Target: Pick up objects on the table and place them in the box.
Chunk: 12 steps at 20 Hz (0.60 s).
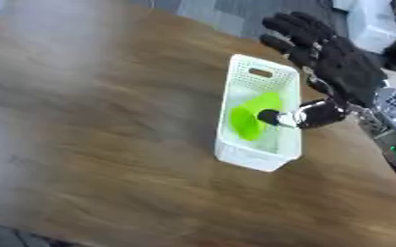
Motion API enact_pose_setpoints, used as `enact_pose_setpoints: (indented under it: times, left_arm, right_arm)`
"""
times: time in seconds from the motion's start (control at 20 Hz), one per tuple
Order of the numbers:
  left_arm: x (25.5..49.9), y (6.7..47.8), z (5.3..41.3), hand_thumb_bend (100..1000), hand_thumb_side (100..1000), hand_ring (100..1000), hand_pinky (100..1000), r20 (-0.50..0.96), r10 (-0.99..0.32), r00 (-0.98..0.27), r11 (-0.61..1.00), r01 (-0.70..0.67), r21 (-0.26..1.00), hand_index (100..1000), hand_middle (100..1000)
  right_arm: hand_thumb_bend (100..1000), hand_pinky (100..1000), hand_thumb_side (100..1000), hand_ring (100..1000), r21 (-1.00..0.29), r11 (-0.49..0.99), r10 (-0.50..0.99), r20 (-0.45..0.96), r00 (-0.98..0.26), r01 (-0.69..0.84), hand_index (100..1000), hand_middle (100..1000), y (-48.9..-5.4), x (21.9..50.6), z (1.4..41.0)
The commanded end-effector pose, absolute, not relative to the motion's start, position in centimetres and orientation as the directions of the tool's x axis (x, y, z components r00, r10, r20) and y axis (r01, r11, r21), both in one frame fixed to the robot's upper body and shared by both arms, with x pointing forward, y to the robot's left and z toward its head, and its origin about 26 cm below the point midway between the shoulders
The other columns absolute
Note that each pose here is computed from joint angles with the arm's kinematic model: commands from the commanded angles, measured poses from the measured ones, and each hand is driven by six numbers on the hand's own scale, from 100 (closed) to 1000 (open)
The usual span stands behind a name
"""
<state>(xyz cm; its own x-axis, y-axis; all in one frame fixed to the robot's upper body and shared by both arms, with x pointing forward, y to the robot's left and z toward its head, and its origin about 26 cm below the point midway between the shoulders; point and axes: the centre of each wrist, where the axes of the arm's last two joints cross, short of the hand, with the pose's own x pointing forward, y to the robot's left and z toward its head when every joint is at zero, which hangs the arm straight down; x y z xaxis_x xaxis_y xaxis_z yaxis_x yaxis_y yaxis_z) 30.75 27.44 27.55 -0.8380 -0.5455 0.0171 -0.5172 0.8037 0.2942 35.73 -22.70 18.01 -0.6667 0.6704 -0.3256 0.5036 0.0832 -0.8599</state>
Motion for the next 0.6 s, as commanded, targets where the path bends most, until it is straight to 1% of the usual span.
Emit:
enact_pose_setpoints:
  times: [0.05, 0.1, 0.15, 0.2, 0.25, 0.3, 0.35, 0.4, 0.45, 0.5, 0.55, 0.6]
  left_arm:
    - [30.5, 27.3, 28.1, 608, 1000, 522, 483, -0.007, -0.54, -0.842, 0.805, -0.518, 0.289, 707, 700]
    - [30.4, 27.3, 28.0, 609, 1000, 522, 483, -0.003, -0.541, -0.841, 0.805, -0.519, 0.289, 707, 699]
    - [30.4, 27.4, 27.9, 609, 1000, 522, 483, 0.0, -0.543, -0.84, 0.804, -0.52, 0.288, 707, 700]
    - [30.4, 27.5, 27.8, 614, 1000, 523, 483, 0.002, -0.544, -0.839, 0.805, -0.521, 0.285, 704, 697]
    - [30.4, 27.7, 27.7, 615, 1000, 523, 482, 0.005, -0.546, -0.838, 0.805, -0.523, 0.28, 701, 694]
    - [30.4, 27.8, 27.5, 615, 1000, 523, 482, 0.007, -0.549, -0.835, 0.805, -0.527, 0.274, 701, 693]
    - [30.3, 28.0, 27.3, 615, 1000, 523, 481, 0.009, -0.554, -0.832, 0.803, -0.532, 0.27, 699, 691]
    - [30.3, 28.2, 27.1, 614, 1000, 523, 481, 0.011, -0.56, -0.829, 0.8, -0.537, 0.268, 698, 691]
    - [30.2, 28.3, 26.9, 614, 1000, 523, 480, 0.012, -0.564, -0.825, 0.797, -0.541, 0.268, 697, 688]
    - [30.2, 28.4, 26.8, 612, 1000, 523, 478, 0.012, -0.567, -0.824, 0.795, -0.544, 0.268, 696, 688]
    - [30.2, 28.6, 26.5, 612, 1000, 523, 478, 0.012, -0.572, -0.82, 0.791, -0.548, 0.273, 696, 688]
    - [30.1, 28.6, 26.3, 605, 1000, 523, 474, 0.013, -0.573, -0.82, 0.789, -0.547, 0.278, 694, 687]
  right_arm:
    - [464, 1000, 1000, 1000, -0.839, 0.125, 0.685, -0.313, -0.658, 0.53, 1000, 1000, -23.5, 35.6, 18.9]
    - [375, 1000, 1000, 1000, -0.83, 0.168, 0.692, -0.284, -0.663, 0.531, 1000, 1000, -23.6, 35.3, 19.1]
    - [430, 1000, 1000, 1000, -0.82, 0.223, 0.7, -0.242, -0.672, 0.528, 1000, 1000, -23.8, 34.8, 19.3]
    - [295, 966, 1000, 966, -0.811, 0.265, 0.705, -0.206, -0.679, 0.522, 1000, 990, -24.0, 34.4, 19.5]
    - [205, 942, 1000, 951, -0.792, 0.33, 0.71, -0.15, -0.688, 0.513, 1000, 971, -24.4, 33.6, 19.8]
    - [186, 750, 1000, 835, -0.768, 0.411, 0.698, -0.082, -0.711, 0.492, 978, 909, -24.7, 32.5, 20.0]
    - [196, 579, 1000, 726, -0.725, 0.484, 0.696, -0.02, -0.718, 0.49, 918, 838, -25.3, 31.4, 20.6]
    - [221, 431, 1000, 624, -0.672, 0.558, 0.685, 0.04, -0.728, 0.488, 857, 774, -26.0, 30.3, 20.9]
    - [264, 339, 1000, 559, -0.613, 0.621, 0.667, 0.086, -0.74, 0.489, 814, 730, -26.8, 29.7, 20.8]
    - [259, 207, 1000, 476, -0.569, 0.663, 0.65, 0.115, -0.751, 0.487, 752, 634, -27.4, 29.3, 20.6]
    - [259, 207, 1000, 476, -0.486, 0.725, 0.624, 0.164, -0.764, 0.488, 752, 634, -28.1, 28.8, 19.7]
    - [286, 100, 1000, 364, -0.404, 0.773, 0.597, 0.201, -0.776, 0.49, 631, 489, -28.7, 28.4, 18.7]
